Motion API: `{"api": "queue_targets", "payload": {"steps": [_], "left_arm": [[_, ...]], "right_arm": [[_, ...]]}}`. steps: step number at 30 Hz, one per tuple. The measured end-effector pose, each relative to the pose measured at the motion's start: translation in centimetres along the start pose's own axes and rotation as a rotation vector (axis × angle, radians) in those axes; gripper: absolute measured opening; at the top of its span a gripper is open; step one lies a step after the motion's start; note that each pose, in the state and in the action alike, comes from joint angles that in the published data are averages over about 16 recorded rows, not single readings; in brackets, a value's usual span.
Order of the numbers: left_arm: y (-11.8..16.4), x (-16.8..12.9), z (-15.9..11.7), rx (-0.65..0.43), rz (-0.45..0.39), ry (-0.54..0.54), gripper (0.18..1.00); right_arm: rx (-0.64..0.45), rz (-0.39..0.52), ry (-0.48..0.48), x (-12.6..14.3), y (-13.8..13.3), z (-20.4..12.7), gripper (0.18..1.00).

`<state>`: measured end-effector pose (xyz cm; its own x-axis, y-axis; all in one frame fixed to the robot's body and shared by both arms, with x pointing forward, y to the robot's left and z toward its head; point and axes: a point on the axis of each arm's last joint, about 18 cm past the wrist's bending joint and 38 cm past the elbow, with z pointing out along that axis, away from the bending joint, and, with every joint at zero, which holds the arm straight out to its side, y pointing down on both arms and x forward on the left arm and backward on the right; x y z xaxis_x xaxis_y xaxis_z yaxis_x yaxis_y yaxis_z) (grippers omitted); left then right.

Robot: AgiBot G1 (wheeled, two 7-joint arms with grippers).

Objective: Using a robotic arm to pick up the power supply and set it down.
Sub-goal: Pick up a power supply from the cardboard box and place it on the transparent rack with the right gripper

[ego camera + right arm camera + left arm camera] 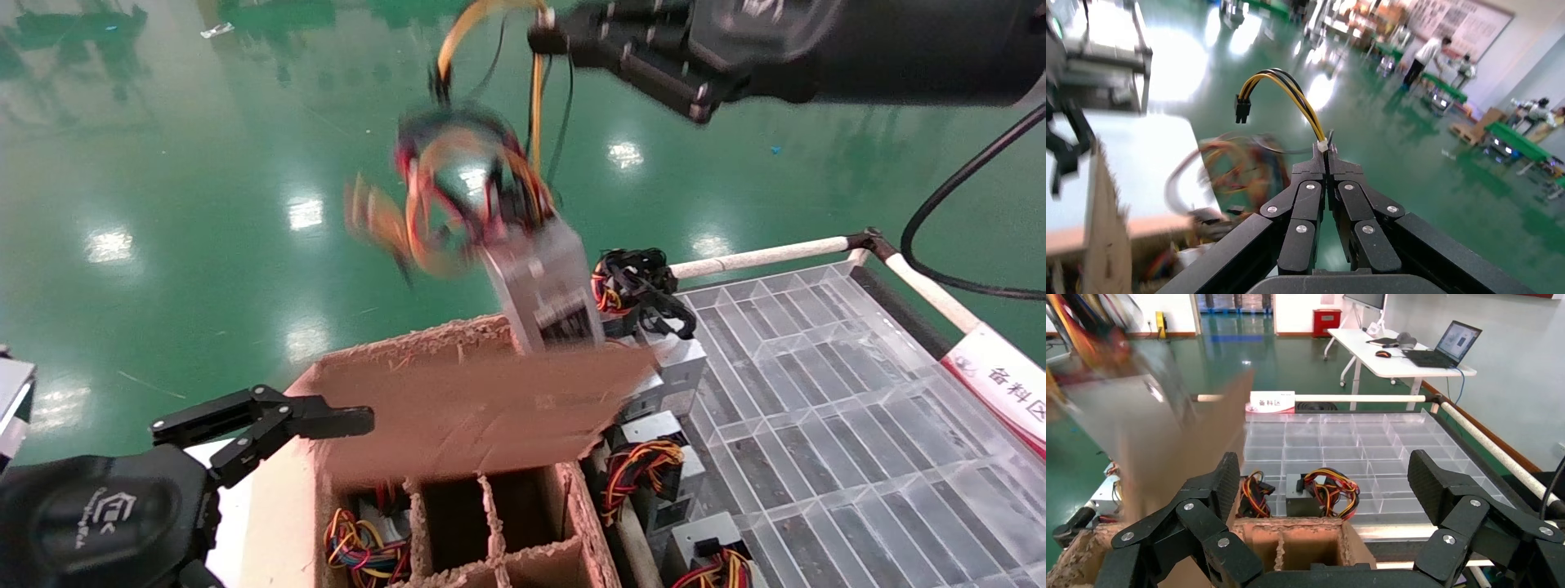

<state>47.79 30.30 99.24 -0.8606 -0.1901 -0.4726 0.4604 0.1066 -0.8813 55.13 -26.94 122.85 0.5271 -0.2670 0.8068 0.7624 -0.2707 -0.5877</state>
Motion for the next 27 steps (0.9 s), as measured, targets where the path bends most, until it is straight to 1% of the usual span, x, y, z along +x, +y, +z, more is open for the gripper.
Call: {"api": "queue_targets", "payload": {"steps": [5, 10, 20, 27], "left_arm": [[0.0, 0.0, 0.0, 0.0, 0.0, 0.0, 1.0], [0.0, 0.0, 0.0, 0.0, 0.0, 0.0, 1.0], [0.0, 0.0, 0.0, 0.0, 0.0, 0.0, 1.0], [0.0, 0.0, 0.0, 0.0, 0.0, 0.0, 1.0]], "right_arm": [[0.033, 0.013, 0.026, 0.1, -0.5, -1.3, 0.192], [0.026, 0.012, 0.053, 0.3, -0.7, -3.1, 0.192], [-0.075, 0.002, 0.133, 0.5, 0.0, -8.9, 0.192], [-0.171, 0.02, 0.185, 0.0, 1.5, -13.2, 0.192]]}}
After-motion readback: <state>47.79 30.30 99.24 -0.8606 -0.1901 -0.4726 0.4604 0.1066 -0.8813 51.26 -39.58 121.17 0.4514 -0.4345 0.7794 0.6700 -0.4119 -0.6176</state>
